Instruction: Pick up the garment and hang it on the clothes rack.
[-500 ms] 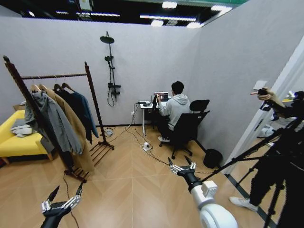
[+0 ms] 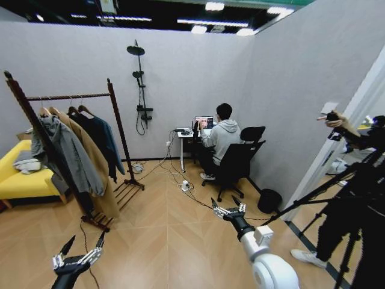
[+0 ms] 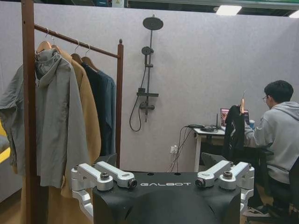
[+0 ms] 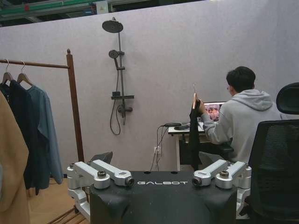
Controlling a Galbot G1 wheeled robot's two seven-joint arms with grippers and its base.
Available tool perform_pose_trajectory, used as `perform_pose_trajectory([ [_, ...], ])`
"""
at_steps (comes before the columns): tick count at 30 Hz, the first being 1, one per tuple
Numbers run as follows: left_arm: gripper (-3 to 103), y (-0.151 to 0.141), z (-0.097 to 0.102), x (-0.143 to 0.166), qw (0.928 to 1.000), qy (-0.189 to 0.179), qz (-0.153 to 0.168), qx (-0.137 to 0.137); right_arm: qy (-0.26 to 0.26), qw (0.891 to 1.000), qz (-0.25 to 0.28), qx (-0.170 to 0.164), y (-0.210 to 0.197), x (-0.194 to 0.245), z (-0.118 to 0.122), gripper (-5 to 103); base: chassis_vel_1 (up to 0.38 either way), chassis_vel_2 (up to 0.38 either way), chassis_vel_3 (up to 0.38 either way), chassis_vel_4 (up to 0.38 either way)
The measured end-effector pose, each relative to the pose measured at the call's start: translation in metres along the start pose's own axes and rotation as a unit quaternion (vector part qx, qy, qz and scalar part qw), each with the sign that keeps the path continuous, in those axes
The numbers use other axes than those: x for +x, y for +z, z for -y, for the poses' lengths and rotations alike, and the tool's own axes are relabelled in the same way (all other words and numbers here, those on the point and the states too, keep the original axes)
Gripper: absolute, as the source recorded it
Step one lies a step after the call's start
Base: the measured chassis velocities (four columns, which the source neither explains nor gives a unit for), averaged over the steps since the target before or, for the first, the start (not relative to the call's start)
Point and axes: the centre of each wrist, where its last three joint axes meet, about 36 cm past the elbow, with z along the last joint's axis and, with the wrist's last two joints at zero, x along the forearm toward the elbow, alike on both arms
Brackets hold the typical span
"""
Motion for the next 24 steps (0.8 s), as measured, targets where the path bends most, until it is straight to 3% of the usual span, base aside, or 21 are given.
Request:
perform_pose_trajectory([
  [12,100,0.000,0.000,0.000,1.0000,0.000,0.000,0.000,0.001,1.000,0.001,0.000,0.006,-0.004,-0.001,100,-0.180,0.188,0.172,-0.182],
  [24,100,0.000,0.000,0.000,1.0000,0.000,0.000,0.000,0.008,1.000,0.000,0.003,0.011,-0.011,0.005,100,-0.315,0.308,0.321,-0.307],
])
